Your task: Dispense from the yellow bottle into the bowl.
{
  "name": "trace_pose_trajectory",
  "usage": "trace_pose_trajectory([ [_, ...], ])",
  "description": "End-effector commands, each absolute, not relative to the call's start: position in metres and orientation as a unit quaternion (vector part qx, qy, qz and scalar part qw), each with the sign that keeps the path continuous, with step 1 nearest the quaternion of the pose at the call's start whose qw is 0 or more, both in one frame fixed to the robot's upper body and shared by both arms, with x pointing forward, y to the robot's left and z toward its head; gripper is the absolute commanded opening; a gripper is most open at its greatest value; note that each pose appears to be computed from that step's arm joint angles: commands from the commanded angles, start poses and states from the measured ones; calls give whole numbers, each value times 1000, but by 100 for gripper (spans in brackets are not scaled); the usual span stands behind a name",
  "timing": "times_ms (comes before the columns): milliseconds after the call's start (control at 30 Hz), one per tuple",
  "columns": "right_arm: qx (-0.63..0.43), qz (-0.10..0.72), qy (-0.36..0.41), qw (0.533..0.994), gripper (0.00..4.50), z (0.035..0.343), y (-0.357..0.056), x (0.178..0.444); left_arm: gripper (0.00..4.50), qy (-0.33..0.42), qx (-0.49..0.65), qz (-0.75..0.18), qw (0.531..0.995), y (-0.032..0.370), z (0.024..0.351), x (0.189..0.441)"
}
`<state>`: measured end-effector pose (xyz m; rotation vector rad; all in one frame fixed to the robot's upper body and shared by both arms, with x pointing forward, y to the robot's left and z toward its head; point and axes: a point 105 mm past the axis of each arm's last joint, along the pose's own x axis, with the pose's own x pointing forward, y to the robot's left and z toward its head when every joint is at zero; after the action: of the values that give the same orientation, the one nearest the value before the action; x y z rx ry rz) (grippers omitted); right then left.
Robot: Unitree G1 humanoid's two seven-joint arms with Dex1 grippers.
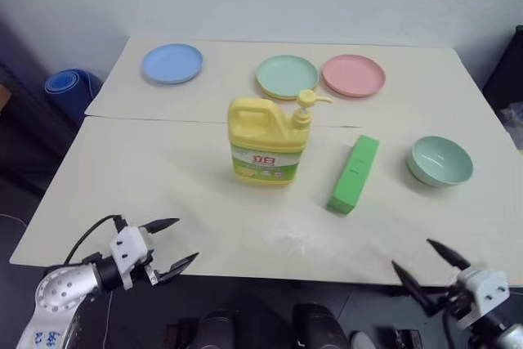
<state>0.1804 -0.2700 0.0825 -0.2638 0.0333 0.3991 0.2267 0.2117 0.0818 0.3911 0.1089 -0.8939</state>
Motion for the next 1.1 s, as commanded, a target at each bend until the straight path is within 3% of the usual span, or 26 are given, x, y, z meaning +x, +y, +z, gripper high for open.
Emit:
trace_pose_trajectory([
  [33,-46,122,-2,991,450,98,-273,197,448,51,163,-441,881,207,85,223],
  [167,52,120,32,991,450,118,-222,249,448,42,76,-496,864,183,102,219],
  [233,71,126,41,989,450,127,-205,262,448,27,36,-511,859,176,114,219],
  [333,99,99,117,983,450,120,-182,286,448,22,71,-542,837,162,120,219],
  [467,71,50,195,977,450,108,-172,308,448,2,76,-535,841,156,126,226],
  [533,56,5,197,979,450,108,-177,320,448,0,82,-538,839,153,126,226],
  [833,44,-27,190,980,450,111,-168,341,448,-14,71,-555,829,141,134,219],
  [1100,16,-60,148,987,450,128,-188,347,448,-18,75,-553,830,140,136,221],
])
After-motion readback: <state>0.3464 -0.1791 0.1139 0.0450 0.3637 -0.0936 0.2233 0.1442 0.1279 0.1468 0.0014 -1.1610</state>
